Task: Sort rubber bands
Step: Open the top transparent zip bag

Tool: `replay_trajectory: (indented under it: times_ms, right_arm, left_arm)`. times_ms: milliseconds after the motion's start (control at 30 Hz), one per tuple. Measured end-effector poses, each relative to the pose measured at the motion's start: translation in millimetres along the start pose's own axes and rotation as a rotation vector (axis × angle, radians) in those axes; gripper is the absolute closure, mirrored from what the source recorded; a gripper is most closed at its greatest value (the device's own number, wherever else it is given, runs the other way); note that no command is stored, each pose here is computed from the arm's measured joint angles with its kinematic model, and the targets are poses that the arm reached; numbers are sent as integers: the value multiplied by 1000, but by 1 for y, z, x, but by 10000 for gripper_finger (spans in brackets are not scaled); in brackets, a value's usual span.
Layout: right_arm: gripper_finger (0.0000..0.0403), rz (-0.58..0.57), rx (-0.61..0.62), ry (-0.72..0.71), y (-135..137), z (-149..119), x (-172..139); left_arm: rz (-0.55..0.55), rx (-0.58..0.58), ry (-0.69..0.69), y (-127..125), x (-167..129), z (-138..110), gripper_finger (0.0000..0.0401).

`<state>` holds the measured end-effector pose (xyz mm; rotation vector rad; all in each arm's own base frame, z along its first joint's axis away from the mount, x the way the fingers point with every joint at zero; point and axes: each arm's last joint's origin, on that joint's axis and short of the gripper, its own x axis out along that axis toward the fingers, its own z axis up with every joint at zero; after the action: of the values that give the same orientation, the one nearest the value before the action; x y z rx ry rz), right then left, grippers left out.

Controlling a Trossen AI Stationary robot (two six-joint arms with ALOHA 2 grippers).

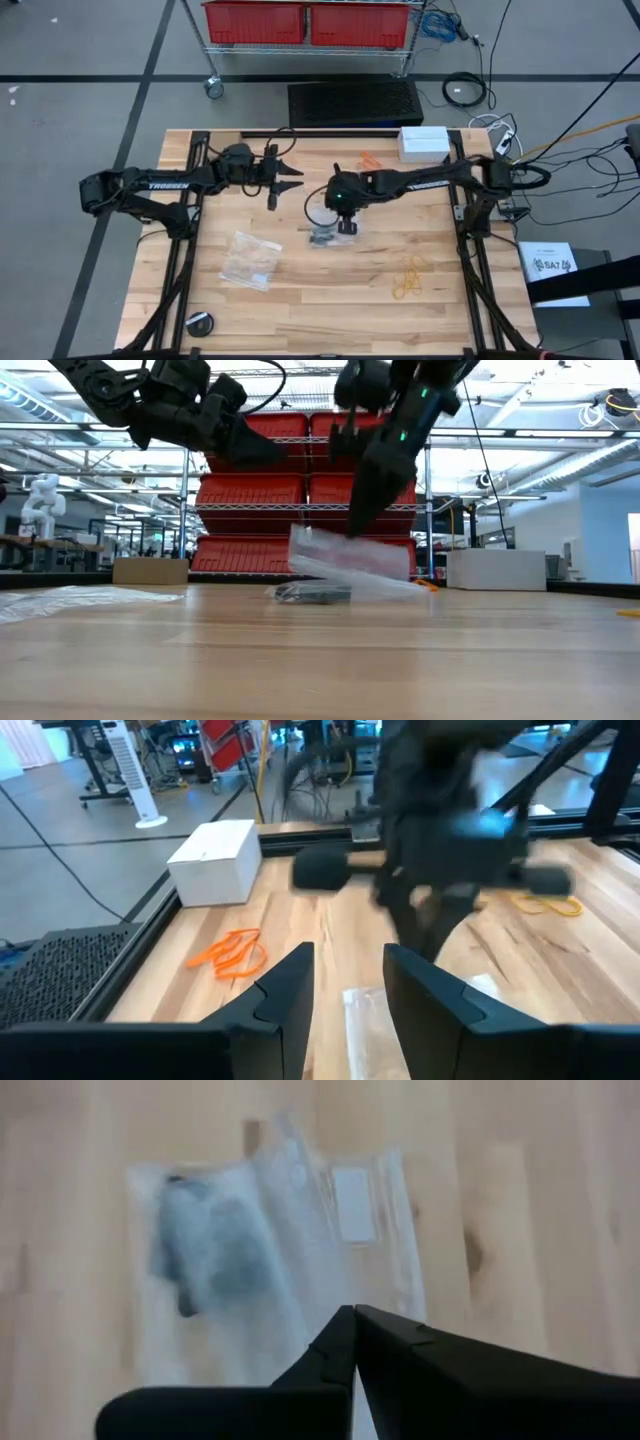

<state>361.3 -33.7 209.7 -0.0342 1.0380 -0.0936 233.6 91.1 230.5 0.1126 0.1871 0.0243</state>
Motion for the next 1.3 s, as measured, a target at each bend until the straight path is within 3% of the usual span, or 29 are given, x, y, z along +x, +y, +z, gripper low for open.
replay_trajectory:
  times_ms: [233, 500, 633, 867, 1067, 1300]
  right_arm:
    - [403, -64, -15, -73, 26, 3, -43]
    - [403, -87, -36, -125, 53, 2, -65]
    - [403, -118, -1, -126, 36, 4, -62]
    - [397, -217, 88, -114, -23, 6, -47]
    - [324, -213, 171, -96, -46, 1, -44]
    - [219, -102, 150, -25, -21, -3, -39]
  left_arm:
    - [20, -13, 7, 4, -2, -1, 271]
    - [26, -17, 13, 5, -2, -2, 271]
    - [27, -15, 4, 5, -2, -1, 271]
    - [29, -14, 0, 5, -2, -1, 271]
    - [25, -36, 18, 4, -2, -2, 271]
    - [23, -39, 25, 4, -2, -3, 271]
